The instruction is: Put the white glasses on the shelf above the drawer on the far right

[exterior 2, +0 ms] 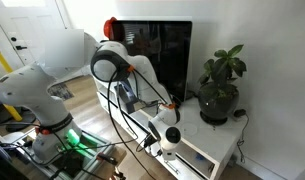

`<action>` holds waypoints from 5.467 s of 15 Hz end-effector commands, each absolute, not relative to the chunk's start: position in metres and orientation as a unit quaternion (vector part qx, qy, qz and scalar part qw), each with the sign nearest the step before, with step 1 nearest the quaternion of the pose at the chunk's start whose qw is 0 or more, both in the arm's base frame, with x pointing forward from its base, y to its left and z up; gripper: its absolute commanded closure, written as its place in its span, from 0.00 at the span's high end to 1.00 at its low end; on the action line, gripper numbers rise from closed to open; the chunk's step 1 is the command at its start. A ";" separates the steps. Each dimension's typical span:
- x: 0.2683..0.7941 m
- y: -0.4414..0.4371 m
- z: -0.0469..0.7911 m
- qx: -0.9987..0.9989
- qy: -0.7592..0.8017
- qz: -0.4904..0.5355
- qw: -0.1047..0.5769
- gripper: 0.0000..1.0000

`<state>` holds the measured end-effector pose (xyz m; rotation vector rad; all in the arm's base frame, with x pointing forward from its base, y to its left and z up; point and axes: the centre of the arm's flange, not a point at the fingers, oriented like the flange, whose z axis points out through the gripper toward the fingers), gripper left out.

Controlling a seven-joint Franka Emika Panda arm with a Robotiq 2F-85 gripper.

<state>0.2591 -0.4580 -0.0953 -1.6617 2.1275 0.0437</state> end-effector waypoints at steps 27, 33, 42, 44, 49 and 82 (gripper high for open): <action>0.328 -0.465 -0.184 -0.611 0.752 -0.117 0.217 0.31; 0.312 -0.454 -0.170 -0.615 0.753 -0.094 0.214 0.66; 0.265 -0.441 -0.126 -0.634 0.754 -0.042 0.165 1.00; 0.257 -0.438 -0.113 -0.640 0.750 -0.044 0.157 1.00; 0.236 -0.433 -0.071 -0.662 0.736 -0.029 0.140 1.00; 0.180 -0.423 0.203 -0.819 0.570 -0.029 -0.057 1.00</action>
